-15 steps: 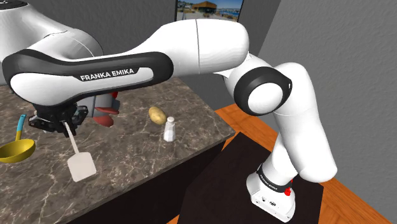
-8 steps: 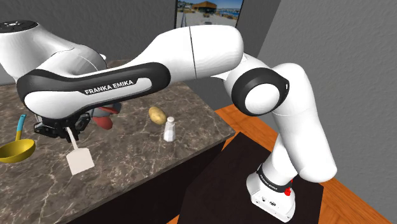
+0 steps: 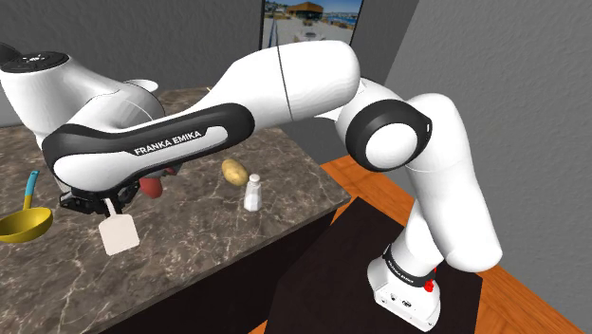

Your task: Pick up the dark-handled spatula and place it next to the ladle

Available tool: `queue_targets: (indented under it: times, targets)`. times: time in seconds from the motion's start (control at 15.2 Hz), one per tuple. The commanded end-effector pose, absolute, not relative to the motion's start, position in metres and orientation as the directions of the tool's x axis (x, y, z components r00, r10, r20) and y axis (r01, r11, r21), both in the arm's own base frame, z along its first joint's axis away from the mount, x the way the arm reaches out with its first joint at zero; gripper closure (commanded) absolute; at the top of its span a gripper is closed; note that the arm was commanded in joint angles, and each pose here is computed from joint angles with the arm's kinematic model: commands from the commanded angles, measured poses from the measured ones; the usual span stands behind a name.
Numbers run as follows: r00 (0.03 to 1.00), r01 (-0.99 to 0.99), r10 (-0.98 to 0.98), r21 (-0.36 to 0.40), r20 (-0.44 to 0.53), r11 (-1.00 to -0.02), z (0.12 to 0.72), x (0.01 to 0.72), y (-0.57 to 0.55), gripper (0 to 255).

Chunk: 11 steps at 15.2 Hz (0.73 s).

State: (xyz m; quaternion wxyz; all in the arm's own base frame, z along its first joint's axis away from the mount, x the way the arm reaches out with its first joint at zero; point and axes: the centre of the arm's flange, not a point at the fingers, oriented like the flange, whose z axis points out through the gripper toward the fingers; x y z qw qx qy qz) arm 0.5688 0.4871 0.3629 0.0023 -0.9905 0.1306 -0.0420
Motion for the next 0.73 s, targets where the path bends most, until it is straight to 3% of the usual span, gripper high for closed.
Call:
queue_targets:
  times: [0.0,0.2,0.26,0.66]
  targets:
    - [0.965,-0.253,-0.253,0.000,0.066,-0.967,0.350,0.567,0.491,255]
    - [0.965,-0.253,-0.253,0.000,0.066,-0.967,0.351,0.567,0.491,255]
    - [0.965,-0.253,-0.252,0.000,0.066,-0.967,0.350,0.565,0.491,0]
    - [0.965,-0.253,-0.253,0.000,0.066,-0.967,0.364,0.566,0.491,0]
